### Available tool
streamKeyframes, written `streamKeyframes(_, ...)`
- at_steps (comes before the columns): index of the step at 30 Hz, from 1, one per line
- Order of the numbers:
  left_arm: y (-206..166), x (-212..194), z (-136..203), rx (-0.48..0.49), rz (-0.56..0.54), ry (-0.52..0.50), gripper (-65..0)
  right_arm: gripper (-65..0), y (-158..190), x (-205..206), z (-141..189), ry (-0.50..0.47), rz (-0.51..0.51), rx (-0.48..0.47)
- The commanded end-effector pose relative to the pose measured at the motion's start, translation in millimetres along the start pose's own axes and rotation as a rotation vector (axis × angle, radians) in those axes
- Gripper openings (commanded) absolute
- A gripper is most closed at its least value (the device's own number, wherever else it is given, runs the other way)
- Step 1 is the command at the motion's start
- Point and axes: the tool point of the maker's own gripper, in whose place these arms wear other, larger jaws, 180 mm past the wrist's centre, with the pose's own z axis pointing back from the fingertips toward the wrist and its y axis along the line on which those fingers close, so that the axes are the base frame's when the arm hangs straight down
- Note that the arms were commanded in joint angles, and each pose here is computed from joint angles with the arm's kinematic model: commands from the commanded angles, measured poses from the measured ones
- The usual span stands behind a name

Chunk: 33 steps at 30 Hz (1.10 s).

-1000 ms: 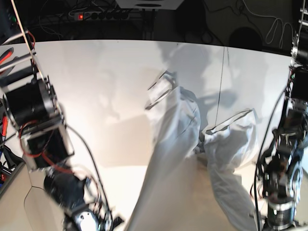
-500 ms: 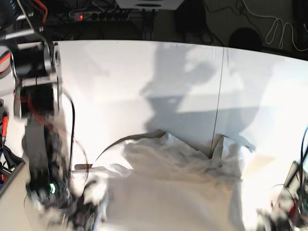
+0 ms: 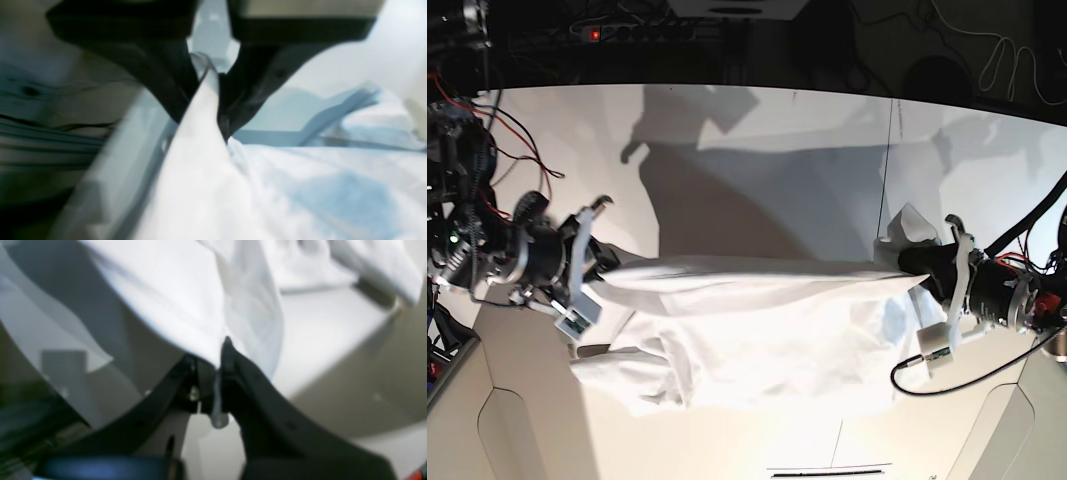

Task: Layout the t-shirt on the table in an organized manner, then fold the t-shirt properly
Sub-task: 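Lift the shirt with both grippers and stretch it apart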

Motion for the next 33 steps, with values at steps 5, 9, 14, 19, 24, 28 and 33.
streamKeyframes(5,-16.1,-0.7,18.3,-0.096,0.036,-0.048,-65.0,-65.0,11.8,-57.1,17.6,0.119,0.036,0.006)
streamKeyframes(9,-18.0,-12.8,19.2,-0.104,0.058,-0.026,-65.0,-65.0,31.6,-105.9,33.3,0.247,0.045,0.069)
streamKeyframes(14,-21.8,-17.9,14.5,-0.118,0.068,-0.018,-65.0,-65.0,45.7,-153.2,56.1,0.398,0.066,0.139)
streamKeyframes(19,-15.5,-24.9,13.6,-0.081,0.06,0.016,-65.0,-65.0,65.5,-174.9,74.8,0.475,0.055,0.266)
streamKeyframes(24,8.1,-9.2,8.6,0.055,0.013,-0.064,-65.0,-65.0,87.3,-165.9,82.9,0.429,0.014,0.405)
streamKeyframes(28,36.3,31.4,-1.7,0.257,-0.14,-0.203,-65.0,-65.0,61.0,-130.7,73.8,0.313,0.049,0.318)
streamKeyframes(33,82.2,126.4,46.9,0.59,-0.318,-0.39,-65.0,-65.0,-80.0,-15.7,88.4,0.006,0.243,-0.268)
